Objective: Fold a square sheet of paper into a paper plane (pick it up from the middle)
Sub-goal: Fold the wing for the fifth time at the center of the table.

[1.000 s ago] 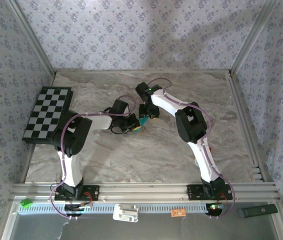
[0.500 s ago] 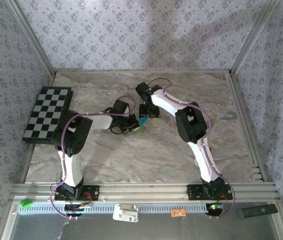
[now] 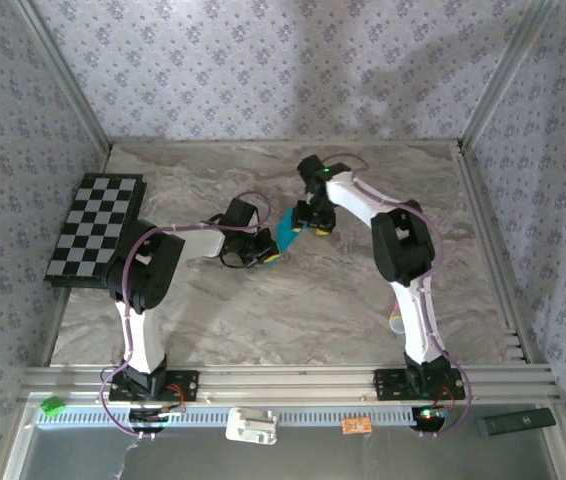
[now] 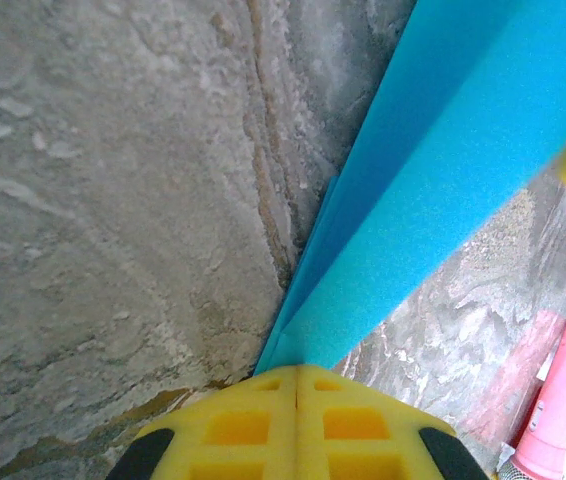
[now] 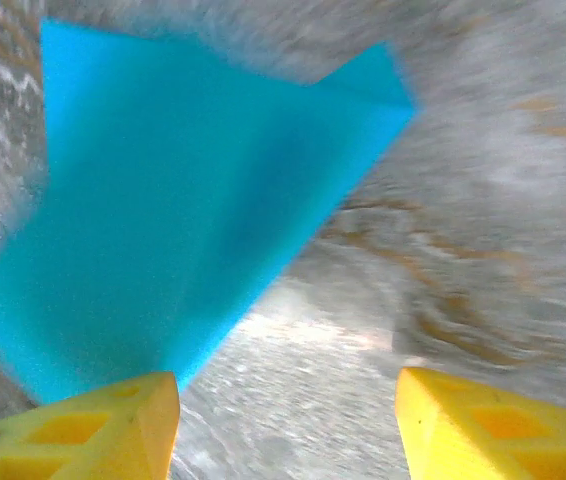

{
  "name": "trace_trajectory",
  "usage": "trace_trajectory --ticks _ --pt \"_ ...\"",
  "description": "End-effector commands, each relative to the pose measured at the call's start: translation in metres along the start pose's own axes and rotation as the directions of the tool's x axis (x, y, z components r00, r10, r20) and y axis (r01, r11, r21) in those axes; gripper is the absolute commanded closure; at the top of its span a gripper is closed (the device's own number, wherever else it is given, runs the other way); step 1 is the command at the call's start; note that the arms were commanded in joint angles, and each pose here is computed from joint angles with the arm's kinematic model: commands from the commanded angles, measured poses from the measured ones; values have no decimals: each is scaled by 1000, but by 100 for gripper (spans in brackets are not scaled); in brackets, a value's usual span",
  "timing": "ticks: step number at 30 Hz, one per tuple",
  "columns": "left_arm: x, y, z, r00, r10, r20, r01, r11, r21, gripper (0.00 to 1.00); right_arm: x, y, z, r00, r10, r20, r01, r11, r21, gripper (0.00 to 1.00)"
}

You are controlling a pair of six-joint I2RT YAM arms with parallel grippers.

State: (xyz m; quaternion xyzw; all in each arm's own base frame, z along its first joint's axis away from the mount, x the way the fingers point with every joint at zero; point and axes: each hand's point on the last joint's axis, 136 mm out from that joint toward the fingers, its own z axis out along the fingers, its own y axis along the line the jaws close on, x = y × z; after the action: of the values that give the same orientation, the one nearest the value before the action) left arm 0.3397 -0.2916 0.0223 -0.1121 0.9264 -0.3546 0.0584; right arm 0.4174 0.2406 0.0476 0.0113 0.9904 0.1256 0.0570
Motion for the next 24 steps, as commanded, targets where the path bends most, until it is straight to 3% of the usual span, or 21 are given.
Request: trace_trajectory --ticks 1,7,12,17,24 --pt "10 28 3 997 -66 -33 62 992 -105 100 -10 19 -46 993 -50 107 65 987 -145 39" --pt "10 26 3 997 -61 -40 57 993 -99 100 3 40 -57 979 -118 166 160 950 -267 42" --pt "9 24 3 998 -58 -40 53 994 -97 100 13 70 -45 972 -165 165 215 911 -351 57" --pt "10 26 4 997 -59 -41 55 994 -98 100 17 81 -20 980 -162 118 194 914 -357 74" --pt "10 26 4 997 -60 -41 56 994 -96 100 20 81 5 982 -176 74 191 927 -322 81"
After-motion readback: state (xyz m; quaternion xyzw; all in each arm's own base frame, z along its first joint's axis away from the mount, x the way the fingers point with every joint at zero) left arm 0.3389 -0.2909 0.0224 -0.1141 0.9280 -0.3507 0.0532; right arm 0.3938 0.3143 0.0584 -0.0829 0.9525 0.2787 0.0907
